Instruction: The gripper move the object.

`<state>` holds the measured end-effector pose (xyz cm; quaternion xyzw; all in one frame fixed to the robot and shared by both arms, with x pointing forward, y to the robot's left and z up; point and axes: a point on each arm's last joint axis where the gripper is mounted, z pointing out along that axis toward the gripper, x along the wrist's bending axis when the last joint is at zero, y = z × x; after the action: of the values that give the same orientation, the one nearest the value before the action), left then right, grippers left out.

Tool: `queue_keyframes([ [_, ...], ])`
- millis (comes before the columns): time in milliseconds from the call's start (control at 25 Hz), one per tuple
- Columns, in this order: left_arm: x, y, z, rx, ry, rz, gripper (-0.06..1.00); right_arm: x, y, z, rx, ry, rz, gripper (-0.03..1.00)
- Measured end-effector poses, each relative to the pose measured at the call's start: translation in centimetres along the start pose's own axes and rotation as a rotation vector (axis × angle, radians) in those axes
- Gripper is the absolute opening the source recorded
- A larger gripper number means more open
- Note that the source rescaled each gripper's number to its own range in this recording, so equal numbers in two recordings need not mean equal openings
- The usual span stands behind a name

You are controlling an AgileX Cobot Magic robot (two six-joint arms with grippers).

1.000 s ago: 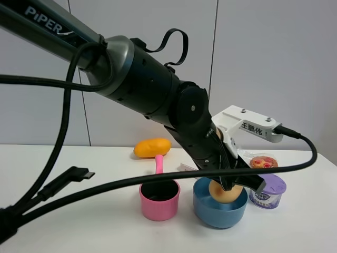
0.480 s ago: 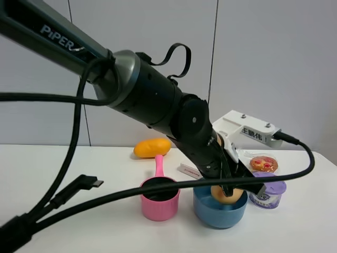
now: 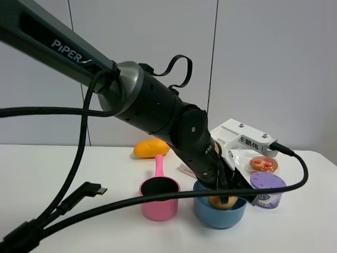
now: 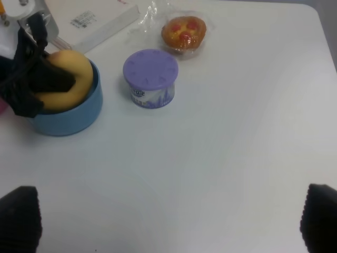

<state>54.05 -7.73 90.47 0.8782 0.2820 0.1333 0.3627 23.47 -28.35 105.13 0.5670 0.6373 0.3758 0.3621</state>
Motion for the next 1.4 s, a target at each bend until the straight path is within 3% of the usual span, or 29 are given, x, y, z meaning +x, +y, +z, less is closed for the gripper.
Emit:
queue_keyframes([
  [160, 0.1, 0.0, 0.0, 0.0, 0.002, 0.0, 0.81, 0.0, 0.0, 0.0, 0.0, 0.0, 0.0, 1.0],
  [280, 0.1, 0.0, 0.0, -0.001, 0.002, 0.0, 0.96, 0.0, 0.0, 0.0, 0.0, 0.0, 0.0, 1.0],
  [640, 0.1, 0.9, -1.4, 0.005, 0.0, 0.001, 0.99, 0.0, 0.0, 0.0, 0.0, 0.0, 0.0, 1.0],
  [1040, 1.3, 8.7, -14.2, -0.24, 0.039, 0.03, 0.99, 0.0, 0.0, 0.0, 0.0, 0.0, 0.0, 1.0],
  [1200, 4.1, 9.8, -18.8, -0.268, 0.133, 0.079, 0.99, 0.0, 0.0, 0.0, 0.0, 0.0, 0.0, 1.0],
  [1400, 10.7, 8.7, -22.5, -0.198, 0.3, 0.028, 0.99, 0.0, 0.0, 0.0, 0.0, 0.0, 0.0, 1.0],
])
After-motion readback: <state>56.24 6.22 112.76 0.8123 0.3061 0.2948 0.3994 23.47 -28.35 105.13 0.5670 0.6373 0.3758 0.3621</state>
